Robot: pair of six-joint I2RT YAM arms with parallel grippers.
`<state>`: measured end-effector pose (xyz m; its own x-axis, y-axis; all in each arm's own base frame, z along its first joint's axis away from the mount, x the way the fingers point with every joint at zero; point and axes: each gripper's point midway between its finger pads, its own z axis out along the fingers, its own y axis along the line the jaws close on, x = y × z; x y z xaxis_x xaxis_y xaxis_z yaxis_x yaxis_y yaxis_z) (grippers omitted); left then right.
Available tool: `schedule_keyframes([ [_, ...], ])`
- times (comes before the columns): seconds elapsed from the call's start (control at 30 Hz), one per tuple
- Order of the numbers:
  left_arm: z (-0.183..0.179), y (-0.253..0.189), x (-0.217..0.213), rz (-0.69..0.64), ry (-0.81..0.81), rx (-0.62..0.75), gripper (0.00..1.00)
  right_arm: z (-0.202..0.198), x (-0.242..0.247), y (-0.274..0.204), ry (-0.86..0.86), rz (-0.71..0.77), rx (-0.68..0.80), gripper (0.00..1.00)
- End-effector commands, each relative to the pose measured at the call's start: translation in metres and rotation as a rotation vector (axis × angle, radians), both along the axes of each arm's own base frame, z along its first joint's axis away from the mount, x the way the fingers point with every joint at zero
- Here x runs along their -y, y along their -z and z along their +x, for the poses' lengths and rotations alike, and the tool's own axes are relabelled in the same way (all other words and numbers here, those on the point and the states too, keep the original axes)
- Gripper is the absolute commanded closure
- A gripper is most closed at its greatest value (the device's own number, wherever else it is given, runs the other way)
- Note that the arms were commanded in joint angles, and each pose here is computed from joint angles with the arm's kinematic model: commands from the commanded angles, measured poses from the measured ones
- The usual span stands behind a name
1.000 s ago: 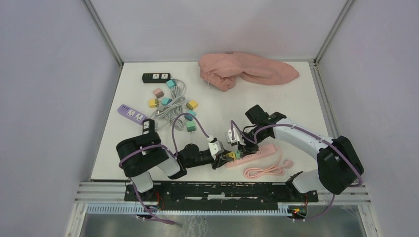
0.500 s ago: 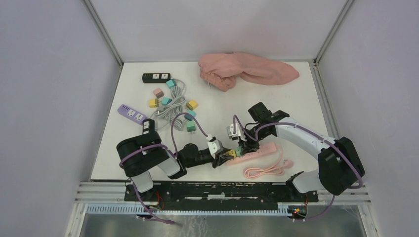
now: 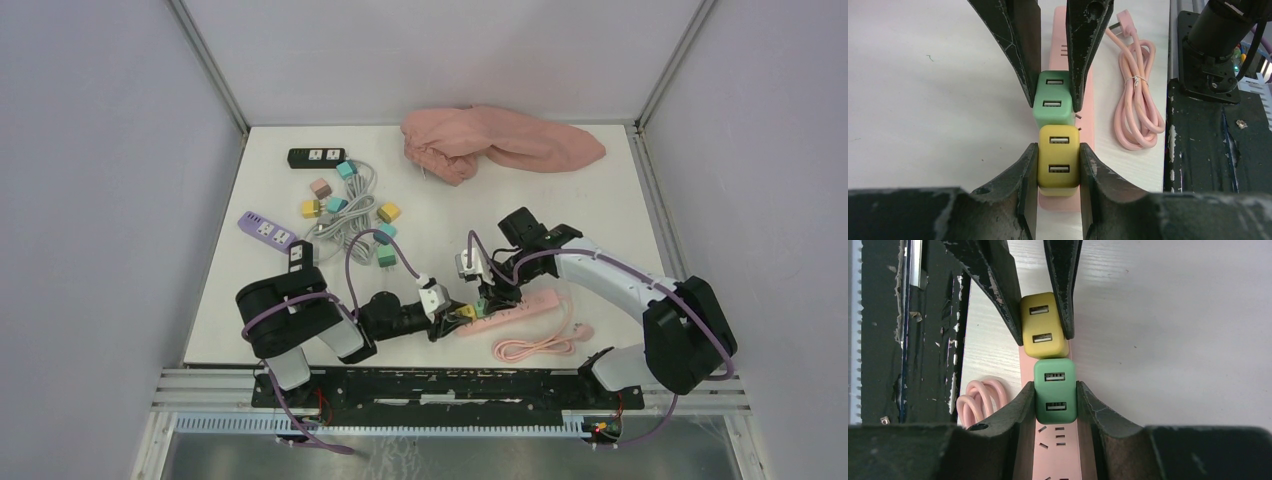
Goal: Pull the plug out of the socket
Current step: Remove the plug from the socket.
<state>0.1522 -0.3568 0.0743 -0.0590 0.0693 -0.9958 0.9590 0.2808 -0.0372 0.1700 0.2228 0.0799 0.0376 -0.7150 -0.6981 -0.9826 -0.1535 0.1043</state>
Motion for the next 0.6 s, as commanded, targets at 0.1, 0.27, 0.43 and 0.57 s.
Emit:
schedule_keyframes([
  [0.1, 0.005, 0.038, -0.015, 0.128, -0.051, -0.043, 0.97, 0.03, -0.004, -0.042, 0.102, 0.108, 0.032, 1.0],
  [0.27, 0.005, 0.037, -0.015, 0.126, -0.048, -0.042, 0.97, 0.013, 0.001, -0.04, 0.009, 0.126, 0.035, 1.0],
  [0.43, 0.004, 0.037, -0.015, 0.126, -0.047, -0.042, 0.97, -0.025, -0.008, -0.044, -0.174, 0.197, -0.014, 1.0],
  [0.57, 0.005, 0.035, -0.014, 0.121, -0.051, -0.039, 0.97, -0.029, -0.019, -0.043, -0.185, 0.217, -0.028, 1.0],
])
